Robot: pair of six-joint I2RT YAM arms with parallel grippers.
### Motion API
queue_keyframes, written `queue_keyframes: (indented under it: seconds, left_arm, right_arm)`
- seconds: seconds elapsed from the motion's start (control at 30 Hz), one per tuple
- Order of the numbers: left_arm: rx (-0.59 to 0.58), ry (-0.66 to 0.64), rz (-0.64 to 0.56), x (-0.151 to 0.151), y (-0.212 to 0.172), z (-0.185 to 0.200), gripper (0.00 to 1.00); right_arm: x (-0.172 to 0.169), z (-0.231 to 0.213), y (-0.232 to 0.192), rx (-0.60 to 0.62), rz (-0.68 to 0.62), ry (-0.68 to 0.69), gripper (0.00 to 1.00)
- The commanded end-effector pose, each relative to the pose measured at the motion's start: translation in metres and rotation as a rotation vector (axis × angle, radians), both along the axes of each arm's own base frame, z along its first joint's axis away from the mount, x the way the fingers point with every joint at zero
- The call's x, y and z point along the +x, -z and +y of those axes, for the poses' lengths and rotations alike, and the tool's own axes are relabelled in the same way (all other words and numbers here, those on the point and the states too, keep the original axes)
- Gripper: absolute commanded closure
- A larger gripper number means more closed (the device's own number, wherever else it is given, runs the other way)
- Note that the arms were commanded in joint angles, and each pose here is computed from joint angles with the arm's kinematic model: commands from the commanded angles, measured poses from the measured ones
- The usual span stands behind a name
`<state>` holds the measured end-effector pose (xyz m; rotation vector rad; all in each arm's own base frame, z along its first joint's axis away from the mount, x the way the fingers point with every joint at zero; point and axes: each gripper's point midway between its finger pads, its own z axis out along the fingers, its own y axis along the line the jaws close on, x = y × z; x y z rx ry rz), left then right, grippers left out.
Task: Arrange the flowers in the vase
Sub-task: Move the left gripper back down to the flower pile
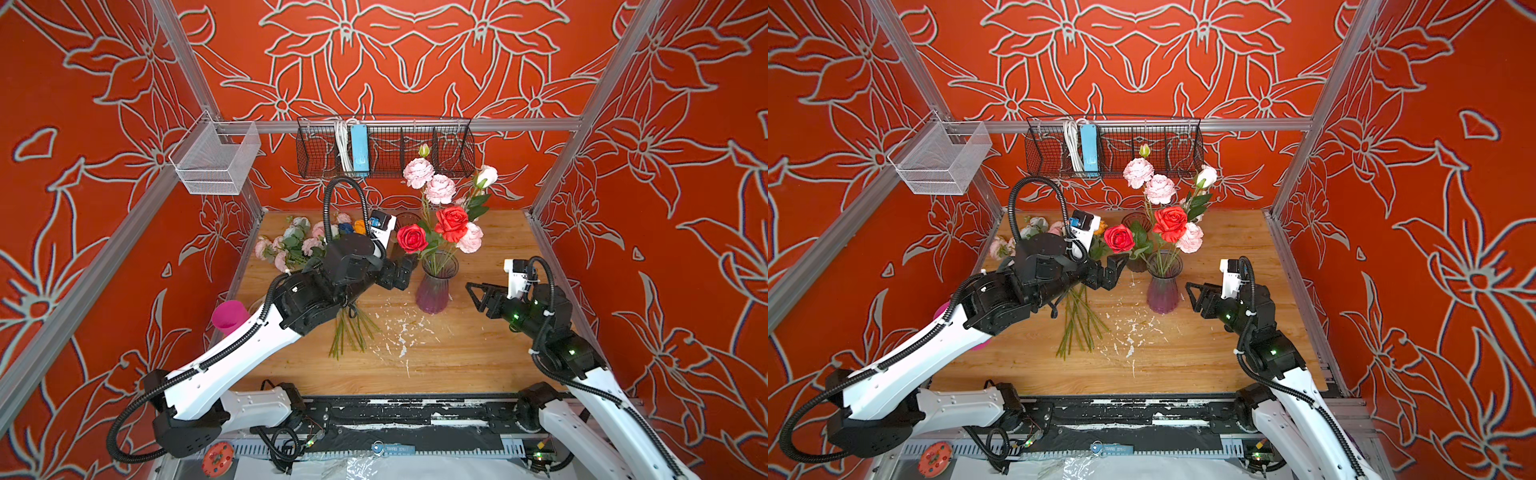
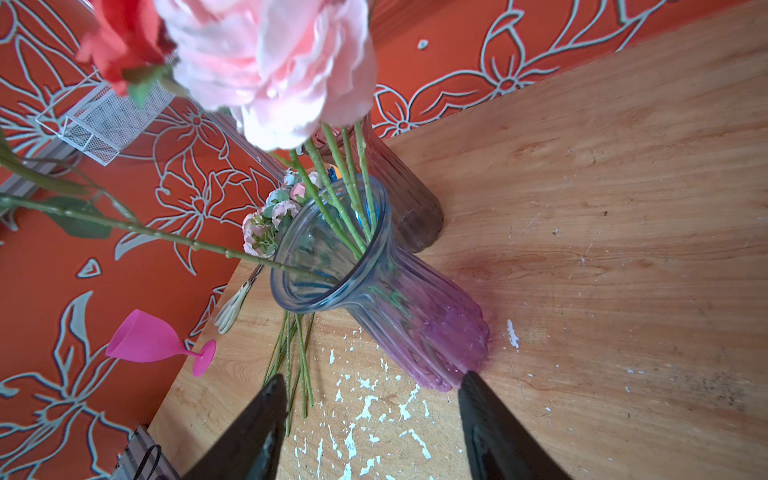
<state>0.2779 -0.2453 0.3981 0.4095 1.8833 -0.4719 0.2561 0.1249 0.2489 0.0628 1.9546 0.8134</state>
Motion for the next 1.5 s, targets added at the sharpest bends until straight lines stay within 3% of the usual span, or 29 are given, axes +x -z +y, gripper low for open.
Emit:
queue_keyframes:
  seconds: [0.0,0.3,0.57,0.8,0.97,1.2,1.47]
  left_arm:
    - [-0.013,0.004,-0.026,-0.013,-0.024,0.015,0.02]
    - [-0.033,-0.016,0.044,-0.028,-0.011,0.034,0.08]
    - [-0.151,-0.219,0.108,-0.028,0.016,0.095,0.13]
    - [-0.222,-0.347,0.366,0.006,0.107,0.115,0.16]
    - [-0.25,-0.445,0.462,0.03,0.167,0.125,0.14]
    - [-0.21,-0.564,0.517,0.058,0.207,0.144,0.11]
    - [-0.15,-0.647,0.57,0.059,0.243,0.161,0.12]
  right_arm:
    - [0.001,-0.003,-0.019,-0.014,-0.033,0.012,0.33]
    - [0.001,-0.003,-0.018,-0.017,-0.014,0.013,0.32]
    - [0.0,-0.009,-0.006,-0.04,0.01,0.038,0.32]
    - [0.007,-0.017,0.005,-0.061,0.064,0.101,0.32]
    - [0.006,-0.023,0.009,-0.09,0.099,0.127,0.32]
    - [0.003,-0.034,0.03,-0.102,0.174,0.193,0.32]
    - [0.014,-0.039,0.037,-0.13,0.208,0.237,0.38]
